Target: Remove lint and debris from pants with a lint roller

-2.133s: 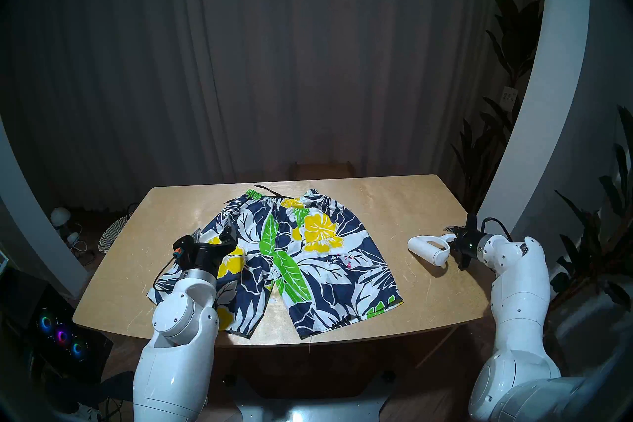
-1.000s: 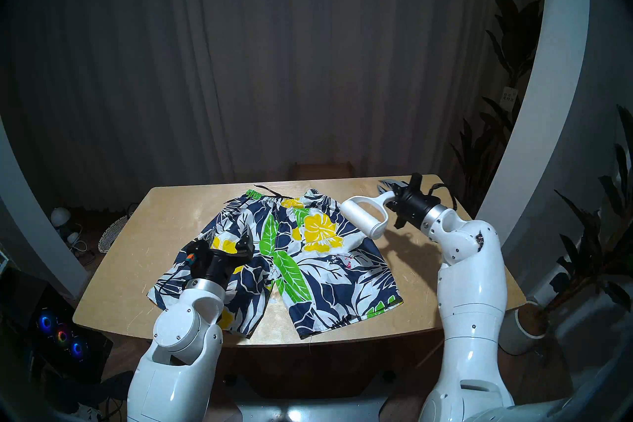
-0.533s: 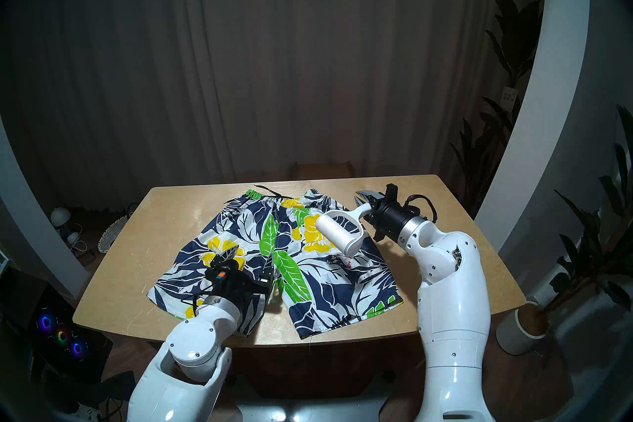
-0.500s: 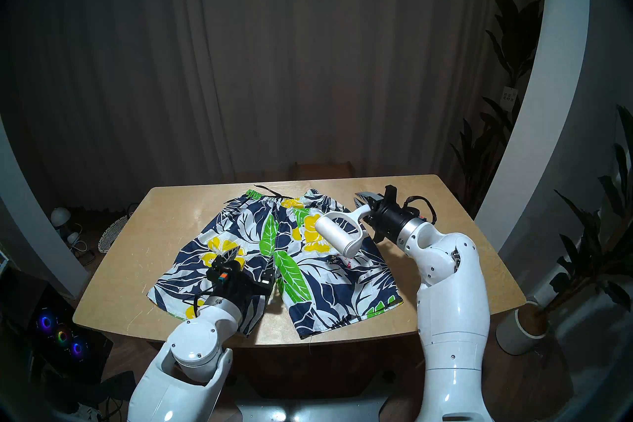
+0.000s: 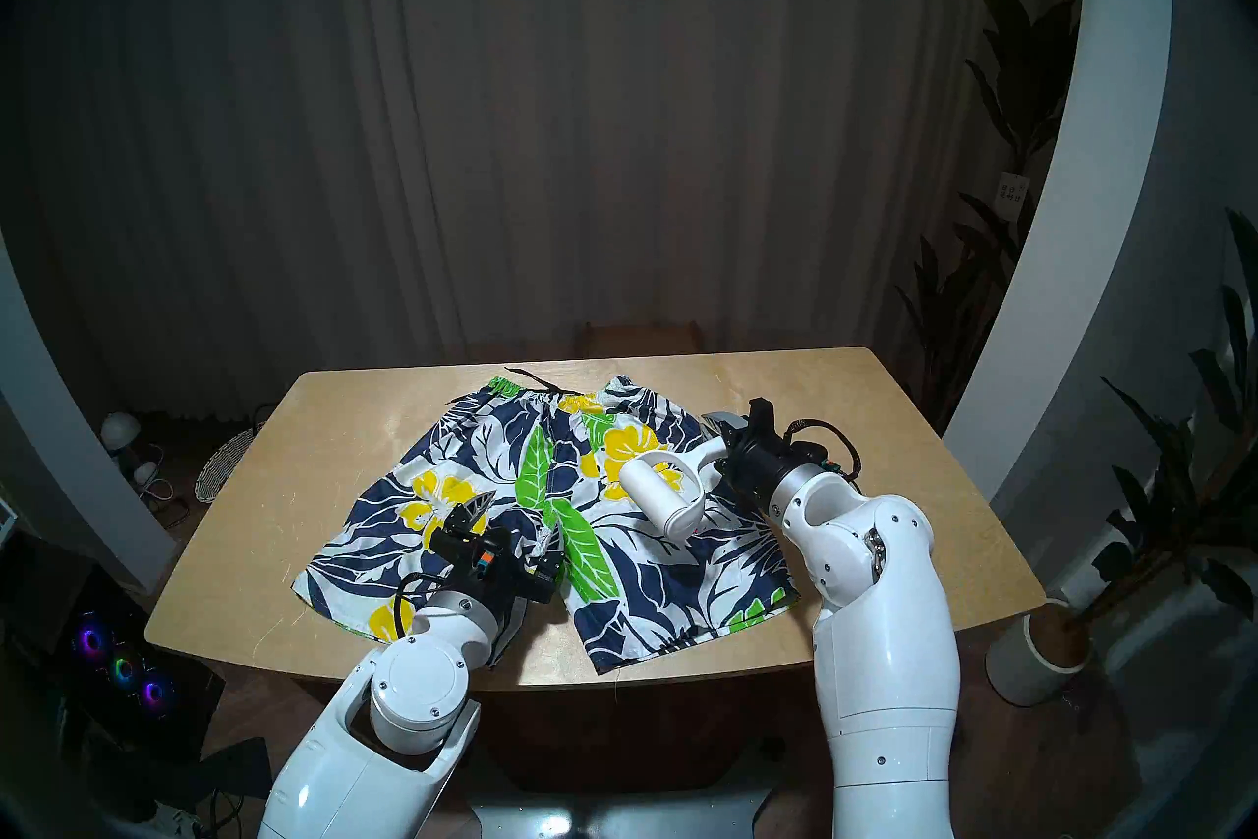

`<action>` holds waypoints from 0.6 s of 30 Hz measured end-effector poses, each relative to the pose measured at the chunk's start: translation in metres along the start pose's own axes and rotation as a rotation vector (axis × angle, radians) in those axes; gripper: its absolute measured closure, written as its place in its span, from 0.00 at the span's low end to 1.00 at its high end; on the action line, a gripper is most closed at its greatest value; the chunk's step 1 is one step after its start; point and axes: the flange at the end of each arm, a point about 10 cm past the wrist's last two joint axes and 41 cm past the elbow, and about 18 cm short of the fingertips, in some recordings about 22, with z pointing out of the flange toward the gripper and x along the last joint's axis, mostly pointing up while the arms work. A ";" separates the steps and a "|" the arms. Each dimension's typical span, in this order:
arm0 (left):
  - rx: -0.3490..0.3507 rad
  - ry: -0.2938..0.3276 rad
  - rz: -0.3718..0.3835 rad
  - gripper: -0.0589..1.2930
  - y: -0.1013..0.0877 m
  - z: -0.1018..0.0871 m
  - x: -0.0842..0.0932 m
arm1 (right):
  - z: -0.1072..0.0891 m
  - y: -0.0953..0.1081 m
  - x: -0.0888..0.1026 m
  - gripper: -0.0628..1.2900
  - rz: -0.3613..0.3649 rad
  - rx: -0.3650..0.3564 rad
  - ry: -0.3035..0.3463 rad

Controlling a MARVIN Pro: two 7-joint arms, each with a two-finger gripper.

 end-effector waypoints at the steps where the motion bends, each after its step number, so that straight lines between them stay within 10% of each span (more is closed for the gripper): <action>1: 0.002 -0.002 0.016 0.03 0.001 0.001 -0.001 | 0.000 0.001 -0.001 0.76 -0.001 -0.002 0.008; 18: 0.098 0.075 0.221 0.03 0.015 0.028 0.014 | 0.003 0.000 -0.031 0.76 -0.079 0.057 0.171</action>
